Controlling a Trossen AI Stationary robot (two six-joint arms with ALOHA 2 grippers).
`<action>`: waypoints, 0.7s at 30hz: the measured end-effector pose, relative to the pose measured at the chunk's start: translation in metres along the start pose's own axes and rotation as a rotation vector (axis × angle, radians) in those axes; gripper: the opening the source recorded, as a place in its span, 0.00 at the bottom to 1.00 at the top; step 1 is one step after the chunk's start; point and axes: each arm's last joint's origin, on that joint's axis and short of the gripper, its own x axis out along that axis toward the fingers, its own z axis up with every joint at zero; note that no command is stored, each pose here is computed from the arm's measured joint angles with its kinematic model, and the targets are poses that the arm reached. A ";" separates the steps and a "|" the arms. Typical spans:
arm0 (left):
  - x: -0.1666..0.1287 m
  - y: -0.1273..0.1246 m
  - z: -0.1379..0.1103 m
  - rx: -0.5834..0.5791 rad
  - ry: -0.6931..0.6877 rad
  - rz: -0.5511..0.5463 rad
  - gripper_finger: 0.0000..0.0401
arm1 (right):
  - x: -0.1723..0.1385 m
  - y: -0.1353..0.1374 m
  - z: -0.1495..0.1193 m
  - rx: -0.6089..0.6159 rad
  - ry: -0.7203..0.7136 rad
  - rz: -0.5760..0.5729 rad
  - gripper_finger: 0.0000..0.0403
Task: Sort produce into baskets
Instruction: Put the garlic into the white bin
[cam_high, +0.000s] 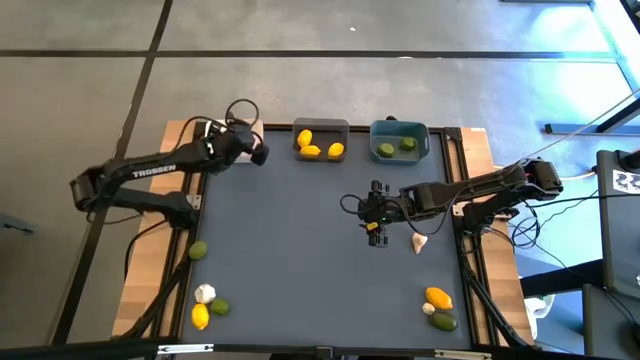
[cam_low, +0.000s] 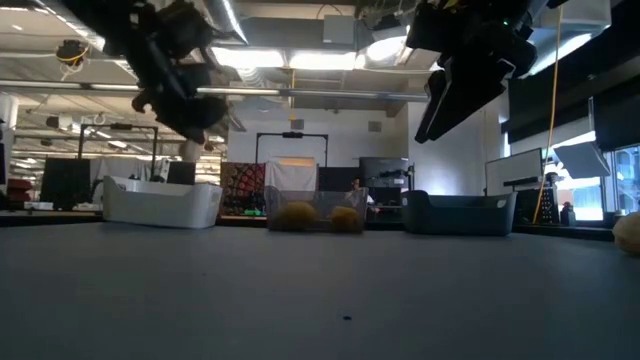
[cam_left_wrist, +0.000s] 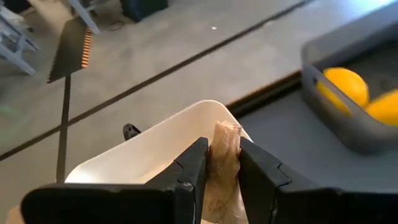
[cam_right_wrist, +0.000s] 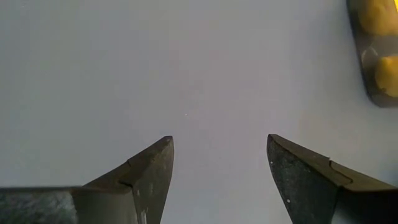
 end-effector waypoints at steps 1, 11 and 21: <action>0.004 0.001 -0.002 -0.018 -0.012 0.007 0.18 | 0.000 0.000 0.000 -0.002 0.000 0.000 0.64; 0.032 0.017 -0.033 -0.157 -0.045 0.090 0.18 | 0.000 0.000 0.002 -0.002 -0.025 0.002 0.64; 0.043 0.027 -0.060 -0.186 0.008 0.142 0.18 | 0.000 0.000 0.002 -0.002 -0.025 0.001 0.64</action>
